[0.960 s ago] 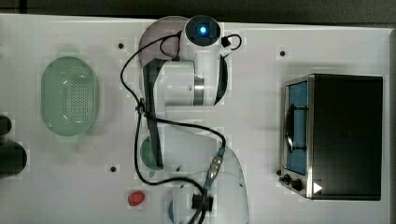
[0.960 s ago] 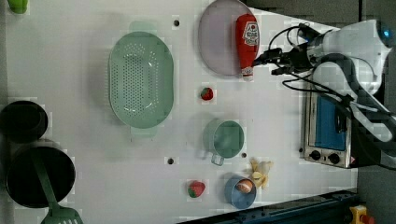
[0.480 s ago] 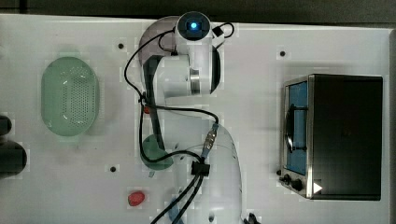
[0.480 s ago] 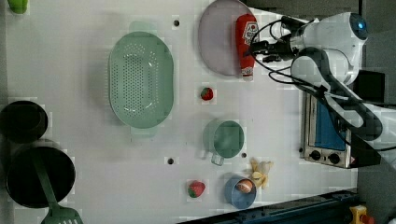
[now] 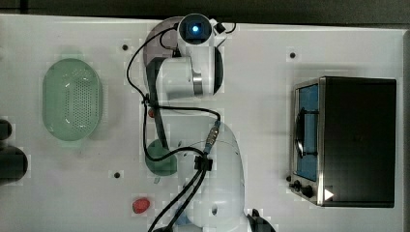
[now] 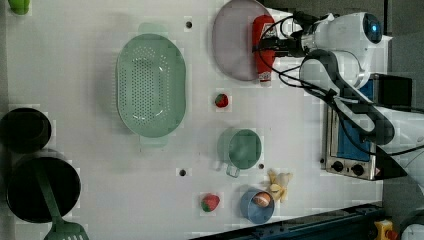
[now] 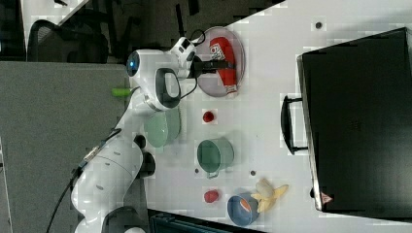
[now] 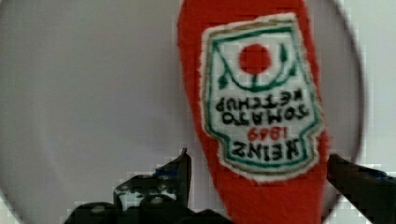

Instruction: Pick ketchup from plate and place it on table.

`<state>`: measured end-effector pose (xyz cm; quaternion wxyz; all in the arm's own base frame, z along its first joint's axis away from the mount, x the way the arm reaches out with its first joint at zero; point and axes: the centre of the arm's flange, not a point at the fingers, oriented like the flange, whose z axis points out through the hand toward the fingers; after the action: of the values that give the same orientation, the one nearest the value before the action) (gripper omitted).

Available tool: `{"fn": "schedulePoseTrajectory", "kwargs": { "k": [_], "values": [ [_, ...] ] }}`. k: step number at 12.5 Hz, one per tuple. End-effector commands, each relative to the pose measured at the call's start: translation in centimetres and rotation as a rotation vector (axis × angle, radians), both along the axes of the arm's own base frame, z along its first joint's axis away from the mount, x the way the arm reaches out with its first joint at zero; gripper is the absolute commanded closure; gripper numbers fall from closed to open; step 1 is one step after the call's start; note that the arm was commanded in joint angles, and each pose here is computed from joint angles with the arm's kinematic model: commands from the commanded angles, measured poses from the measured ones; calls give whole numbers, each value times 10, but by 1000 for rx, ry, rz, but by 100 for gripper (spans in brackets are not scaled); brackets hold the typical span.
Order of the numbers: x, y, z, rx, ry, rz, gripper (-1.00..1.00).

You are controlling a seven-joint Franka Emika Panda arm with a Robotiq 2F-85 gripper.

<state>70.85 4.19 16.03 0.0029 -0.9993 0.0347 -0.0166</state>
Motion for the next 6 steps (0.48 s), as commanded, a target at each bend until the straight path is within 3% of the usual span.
{"fn": "schedulePoseTrajectory", "kwargs": {
  "k": [1, 3, 6],
  "values": [
    [8, -1, 2, -9, -54, 58, -69],
    [8, 0, 2, -9, -57, 58, -25],
    [18, 4, 24, -4, -97, 61, -25]
  ]
}}
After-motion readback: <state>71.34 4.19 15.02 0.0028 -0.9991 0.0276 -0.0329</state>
